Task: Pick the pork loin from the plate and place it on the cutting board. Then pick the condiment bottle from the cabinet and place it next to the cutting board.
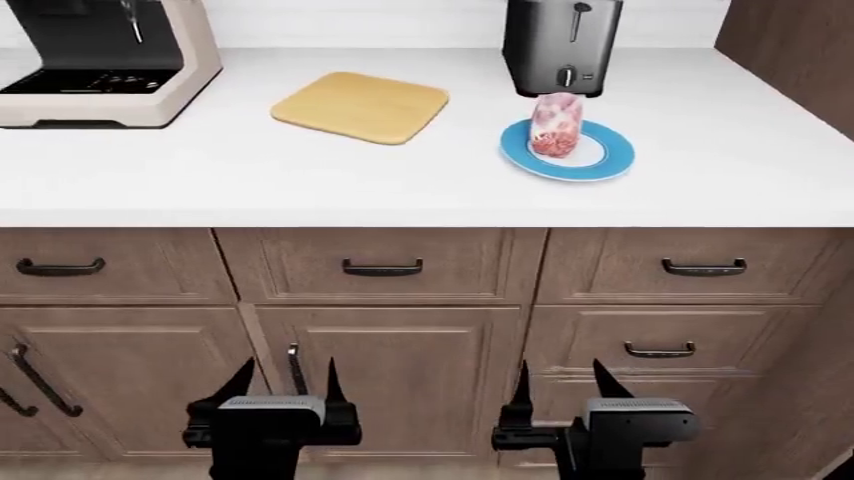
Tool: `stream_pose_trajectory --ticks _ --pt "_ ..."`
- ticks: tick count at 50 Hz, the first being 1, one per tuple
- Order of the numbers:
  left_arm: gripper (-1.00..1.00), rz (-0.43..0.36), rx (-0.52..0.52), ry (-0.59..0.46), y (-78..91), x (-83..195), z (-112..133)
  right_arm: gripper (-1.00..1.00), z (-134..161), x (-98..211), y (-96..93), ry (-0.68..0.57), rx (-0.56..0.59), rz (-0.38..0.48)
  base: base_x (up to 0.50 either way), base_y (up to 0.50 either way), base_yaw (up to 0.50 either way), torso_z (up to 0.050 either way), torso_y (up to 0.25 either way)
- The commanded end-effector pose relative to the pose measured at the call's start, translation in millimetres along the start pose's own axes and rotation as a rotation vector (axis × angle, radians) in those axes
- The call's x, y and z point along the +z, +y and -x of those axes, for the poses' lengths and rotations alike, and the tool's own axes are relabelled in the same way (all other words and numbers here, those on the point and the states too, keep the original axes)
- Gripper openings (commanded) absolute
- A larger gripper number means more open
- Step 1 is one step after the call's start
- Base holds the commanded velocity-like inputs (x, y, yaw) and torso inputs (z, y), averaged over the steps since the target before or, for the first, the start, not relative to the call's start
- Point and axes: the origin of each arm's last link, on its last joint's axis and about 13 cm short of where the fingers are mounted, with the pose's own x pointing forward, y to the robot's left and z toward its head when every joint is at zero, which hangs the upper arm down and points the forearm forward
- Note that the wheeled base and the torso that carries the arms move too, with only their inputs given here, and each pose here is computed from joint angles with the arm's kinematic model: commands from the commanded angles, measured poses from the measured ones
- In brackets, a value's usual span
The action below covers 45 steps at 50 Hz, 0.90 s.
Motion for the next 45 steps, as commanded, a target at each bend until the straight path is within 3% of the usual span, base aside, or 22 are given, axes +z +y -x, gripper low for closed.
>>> stream_pose_trajectory --ticks 1,12,15,19,25,33,36,42,45 --pt "1.0 0.004 0.001 -0.007 0.3 1 -1 1.0 -1 1 0.6 -0.004 0.003 0.003 0.0 0.5 0.0 0.0 0.0" --pt "1.0 -0.003 0.005 -0.049 -0.2 5 2 1.0 -3 5 0.8 -0.016 -0.014 0.011 0.0 0.18 0.0 0.0 0.0" --pt "1.0 -0.031 -0.04 -0.021 0.0 17 -2 1.0 -5 19 -1.2 -0.003 -0.022 -0.004 0.0 0.0 0.0 0.0 0.0" --pt "1.0 -0.077 -0.161 -0.048 2.8 53 -15 1.0 -7 52 -8.9 0.04 0.021 -0.019 0.0 0.0 0.0 0.0 0.0" --pt "1.0 -0.083 -0.306 -0.094 10.4 121 -38 1.0 -9 123 -21.5 -0.001 0.129 -0.025 0.0 0.0 0.0 0.0 0.0" --pt "1.0 -0.092 -0.395 -0.104 21.9 194 -65 1.0 -15 205 -40.5 0.001 0.233 -0.059 0.0 0.0 0.0 0.0 0.0" --pt "1.0 -0.115 -0.412 -0.105 29.4 216 -73 1.0 -25 237 -49.1 -0.001 0.221 -0.07 0.0 0.0 0.0 0.0 0.0" --pt "1.0 -0.188 -0.427 -0.158 40.6 263 -90 1.0 -33 283 -61.3 0.008 0.203 0.004 0.1 0.0 0.0 0.0 0.0" --pt "1.0 -0.247 -0.445 -0.13 47.0 278 -93 1.0 -33 301 -64.9 -0.004 0.195 0.029 0.42 0.0 0.0 0.0 0.0"
